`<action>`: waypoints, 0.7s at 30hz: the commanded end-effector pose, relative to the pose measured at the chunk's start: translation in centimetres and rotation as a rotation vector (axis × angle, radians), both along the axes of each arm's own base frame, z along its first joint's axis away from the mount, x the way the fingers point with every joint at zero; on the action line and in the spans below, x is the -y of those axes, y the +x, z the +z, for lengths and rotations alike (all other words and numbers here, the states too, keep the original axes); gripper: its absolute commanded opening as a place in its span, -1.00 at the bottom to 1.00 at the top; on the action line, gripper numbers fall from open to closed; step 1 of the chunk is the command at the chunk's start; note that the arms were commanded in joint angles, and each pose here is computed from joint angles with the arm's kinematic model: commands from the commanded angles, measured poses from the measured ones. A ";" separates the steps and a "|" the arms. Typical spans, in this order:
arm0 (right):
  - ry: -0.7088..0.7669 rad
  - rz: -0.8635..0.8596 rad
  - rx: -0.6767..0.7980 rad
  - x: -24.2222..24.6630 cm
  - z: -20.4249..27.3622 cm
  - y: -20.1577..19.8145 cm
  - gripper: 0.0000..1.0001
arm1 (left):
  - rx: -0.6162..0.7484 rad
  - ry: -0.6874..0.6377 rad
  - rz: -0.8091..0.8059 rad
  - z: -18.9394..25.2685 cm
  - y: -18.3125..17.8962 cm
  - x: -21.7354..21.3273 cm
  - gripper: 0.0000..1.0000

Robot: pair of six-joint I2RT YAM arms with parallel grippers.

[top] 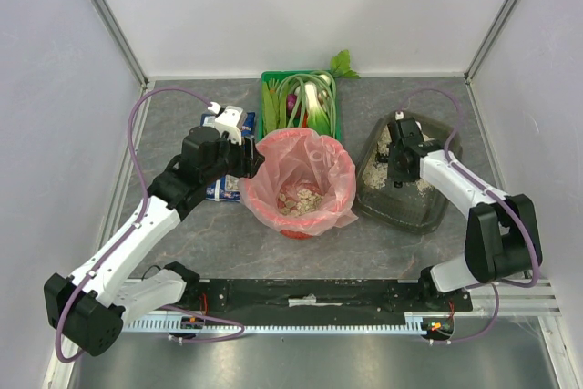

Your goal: Clean the litter box

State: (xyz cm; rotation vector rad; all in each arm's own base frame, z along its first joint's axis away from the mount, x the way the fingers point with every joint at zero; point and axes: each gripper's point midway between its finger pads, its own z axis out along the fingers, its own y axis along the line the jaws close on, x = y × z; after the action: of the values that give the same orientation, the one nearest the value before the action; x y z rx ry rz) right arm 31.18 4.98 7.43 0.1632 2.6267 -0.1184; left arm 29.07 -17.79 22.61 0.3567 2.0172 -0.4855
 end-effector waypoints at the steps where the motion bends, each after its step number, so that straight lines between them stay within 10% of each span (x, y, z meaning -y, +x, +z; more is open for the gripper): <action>1: -0.012 -0.065 0.112 0.8 0.0 1.7 -1.00 | 0.071 0.001 -0.014 2.2 0.6 0.0 0.18; 21: -0.060 -0.004 0.309 2.6 6.2 -0.7 -1.00 | 0.065 0.000 -0.019 2.0 0.6 0.2 0.19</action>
State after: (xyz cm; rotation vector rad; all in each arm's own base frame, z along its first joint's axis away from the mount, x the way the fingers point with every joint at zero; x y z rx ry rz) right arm 30.48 3.89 9.26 0.1673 2.4283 -0.1032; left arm 29.07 -17.79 22.61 0.3585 2.0168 -0.4849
